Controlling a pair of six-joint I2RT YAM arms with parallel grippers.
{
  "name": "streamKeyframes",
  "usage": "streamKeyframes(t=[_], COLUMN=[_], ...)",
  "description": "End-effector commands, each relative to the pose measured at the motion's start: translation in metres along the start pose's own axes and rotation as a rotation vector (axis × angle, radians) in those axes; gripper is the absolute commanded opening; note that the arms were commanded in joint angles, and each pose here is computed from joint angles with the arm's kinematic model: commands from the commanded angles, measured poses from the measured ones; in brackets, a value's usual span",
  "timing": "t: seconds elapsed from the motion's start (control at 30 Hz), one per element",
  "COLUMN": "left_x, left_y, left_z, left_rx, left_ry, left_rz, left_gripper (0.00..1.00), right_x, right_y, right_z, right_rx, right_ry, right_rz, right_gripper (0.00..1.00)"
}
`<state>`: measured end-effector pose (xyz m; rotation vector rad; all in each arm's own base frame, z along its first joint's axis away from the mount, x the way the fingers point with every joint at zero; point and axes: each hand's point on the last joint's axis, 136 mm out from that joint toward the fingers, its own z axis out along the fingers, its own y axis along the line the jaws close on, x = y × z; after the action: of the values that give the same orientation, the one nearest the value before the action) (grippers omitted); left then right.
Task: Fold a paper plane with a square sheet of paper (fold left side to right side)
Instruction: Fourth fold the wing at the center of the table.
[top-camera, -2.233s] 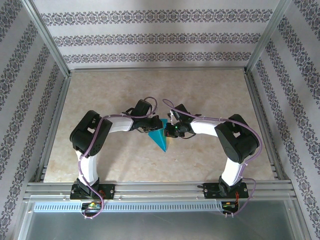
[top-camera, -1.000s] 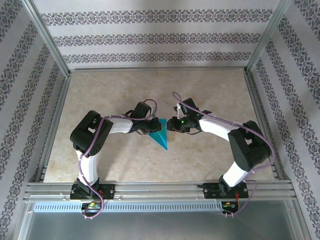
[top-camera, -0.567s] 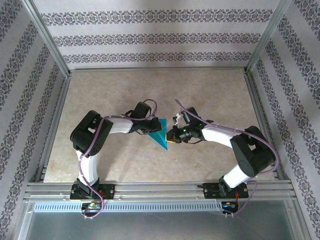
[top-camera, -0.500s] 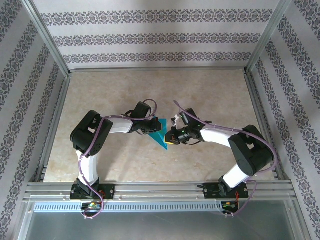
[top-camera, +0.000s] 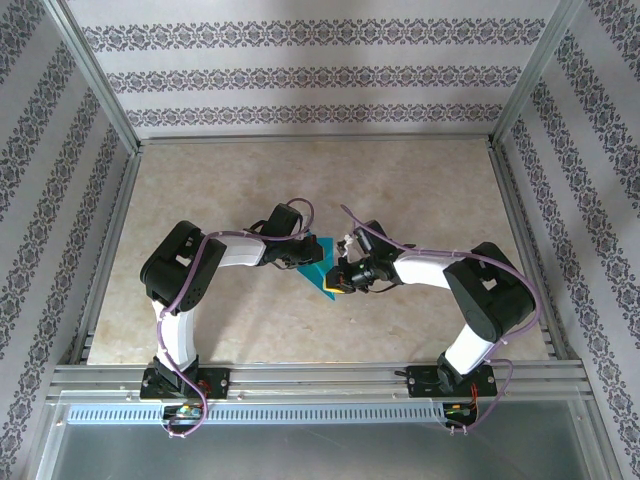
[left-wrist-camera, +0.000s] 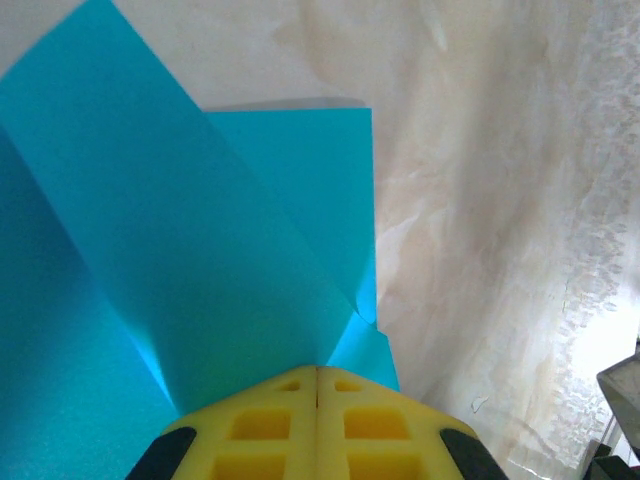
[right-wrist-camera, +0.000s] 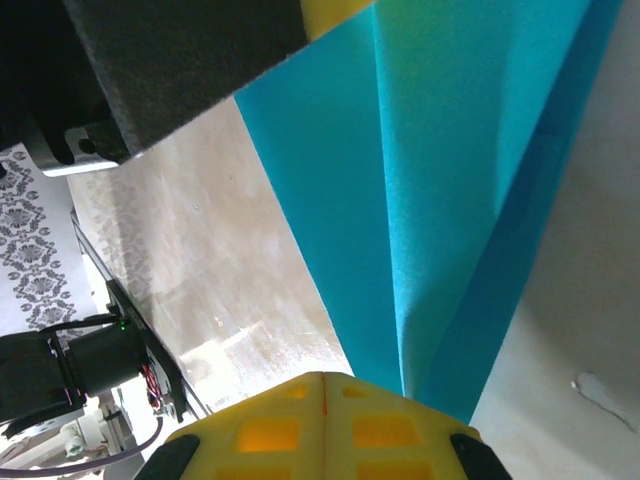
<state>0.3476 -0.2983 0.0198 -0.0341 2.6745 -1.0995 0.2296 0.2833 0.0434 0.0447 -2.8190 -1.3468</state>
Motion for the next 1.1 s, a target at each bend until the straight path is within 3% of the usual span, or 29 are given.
streamKeyframes(t=[0.0, 1.07], left_x=[0.027, 0.028], left_y=[0.039, 0.040], left_z=[0.006, 0.007], left_rx=[-0.136, -0.136], left_ry=[0.063, 0.065], left_rz=[-0.058, -0.058], left_gripper=[0.00, 0.00], right_x=[0.009, 0.024], right_y=[-0.010, -0.029], right_z=[0.008, 0.016], right_rx=[0.015, 0.080], right_ry=[0.028, 0.058], right_rz=[0.009, 0.020], right_gripper=[0.00, 0.00])
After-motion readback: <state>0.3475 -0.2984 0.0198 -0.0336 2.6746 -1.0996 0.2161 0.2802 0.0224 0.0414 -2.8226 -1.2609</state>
